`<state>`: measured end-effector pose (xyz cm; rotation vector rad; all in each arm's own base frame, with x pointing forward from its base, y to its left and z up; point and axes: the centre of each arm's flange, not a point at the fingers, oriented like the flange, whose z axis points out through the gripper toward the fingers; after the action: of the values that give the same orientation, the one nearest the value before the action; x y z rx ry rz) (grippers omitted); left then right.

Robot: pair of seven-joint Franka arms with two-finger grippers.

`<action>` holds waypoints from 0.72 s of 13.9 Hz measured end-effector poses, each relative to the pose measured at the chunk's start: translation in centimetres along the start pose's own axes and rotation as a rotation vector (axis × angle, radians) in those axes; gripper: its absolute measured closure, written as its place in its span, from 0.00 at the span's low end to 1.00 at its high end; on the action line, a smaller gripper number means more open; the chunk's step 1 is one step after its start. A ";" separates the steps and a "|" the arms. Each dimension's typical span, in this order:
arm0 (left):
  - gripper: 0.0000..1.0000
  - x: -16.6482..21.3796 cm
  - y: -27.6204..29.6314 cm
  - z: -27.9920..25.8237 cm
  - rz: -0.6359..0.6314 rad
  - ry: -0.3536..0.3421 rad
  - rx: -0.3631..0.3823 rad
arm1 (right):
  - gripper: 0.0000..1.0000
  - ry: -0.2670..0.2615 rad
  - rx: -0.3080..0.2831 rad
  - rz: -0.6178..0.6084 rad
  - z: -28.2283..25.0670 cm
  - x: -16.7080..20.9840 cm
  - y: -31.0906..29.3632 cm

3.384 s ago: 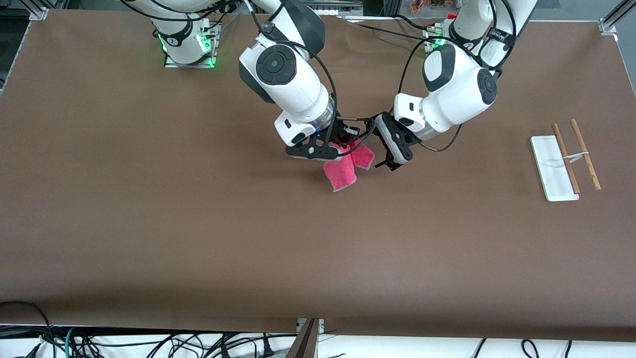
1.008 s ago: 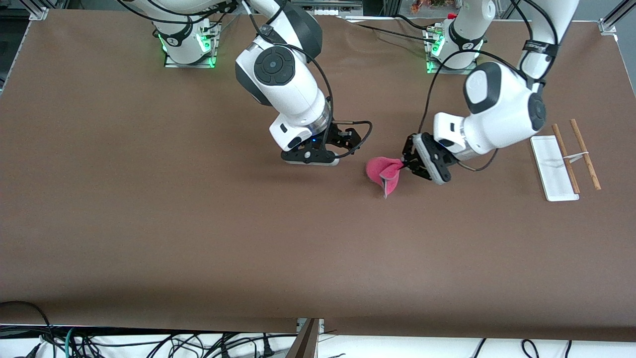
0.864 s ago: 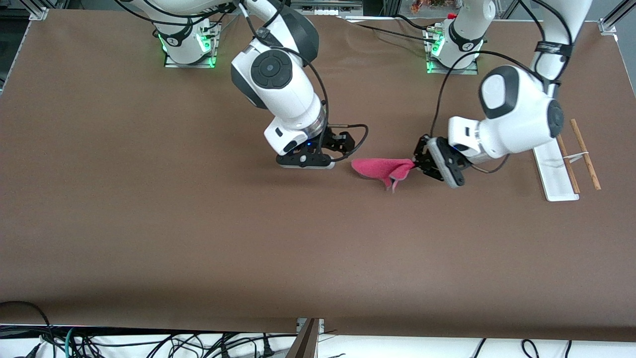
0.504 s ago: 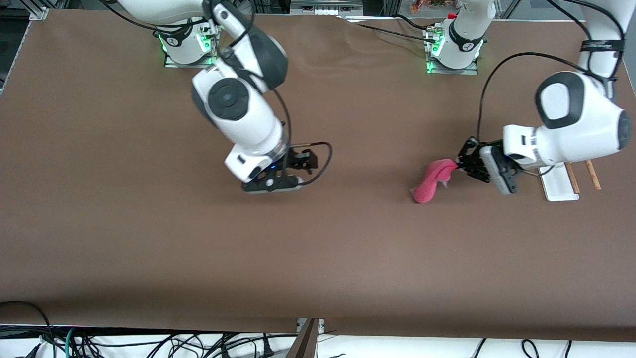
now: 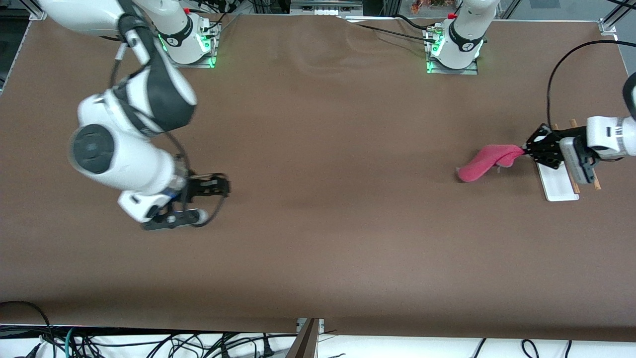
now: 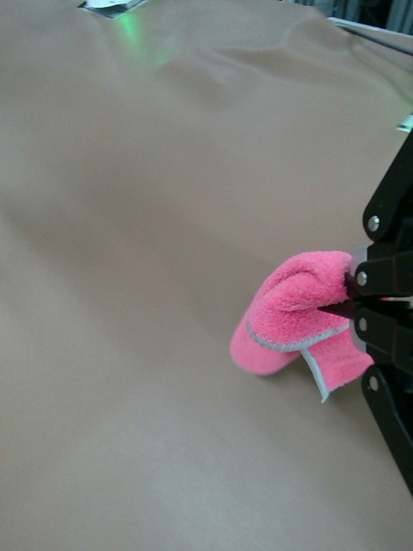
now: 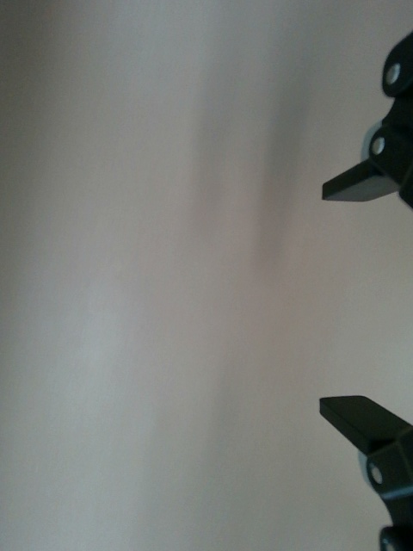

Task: Pass towel and hang on rack
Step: 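Carry the towel with the left gripper while the right gripper withdraws, then drape the towel over the wooden dowels with the left gripper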

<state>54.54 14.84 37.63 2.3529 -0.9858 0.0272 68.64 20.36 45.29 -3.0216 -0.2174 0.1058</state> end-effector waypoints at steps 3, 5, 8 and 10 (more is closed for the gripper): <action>0.98 -3.5 -3.0 -3.5 0.005 -0.034 0.012 | 0.00 -0.018 -0.017 0.003 -2.4 -0.5 7.3; 0.98 -5.7 -5.4 -5.0 0.020 -0.052 0.018 | 0.00 0.010 -0.045 0.032 -4.9 -1.2 10.4; 0.98 -8.8 -8.1 -6.8 0.036 -0.058 0.041 | 0.00 0.033 -0.091 0.051 -8.1 -2.8 12.5; 0.98 -10.8 -8.8 -8.6 0.041 -0.077 0.062 | 0.00 0.038 -0.115 0.034 -9.8 -4.3 13.9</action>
<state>54.20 31.18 37.78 2.4054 -1.0839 -0.0171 67.03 5.00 53.66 -3.1390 -0.1749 0.0405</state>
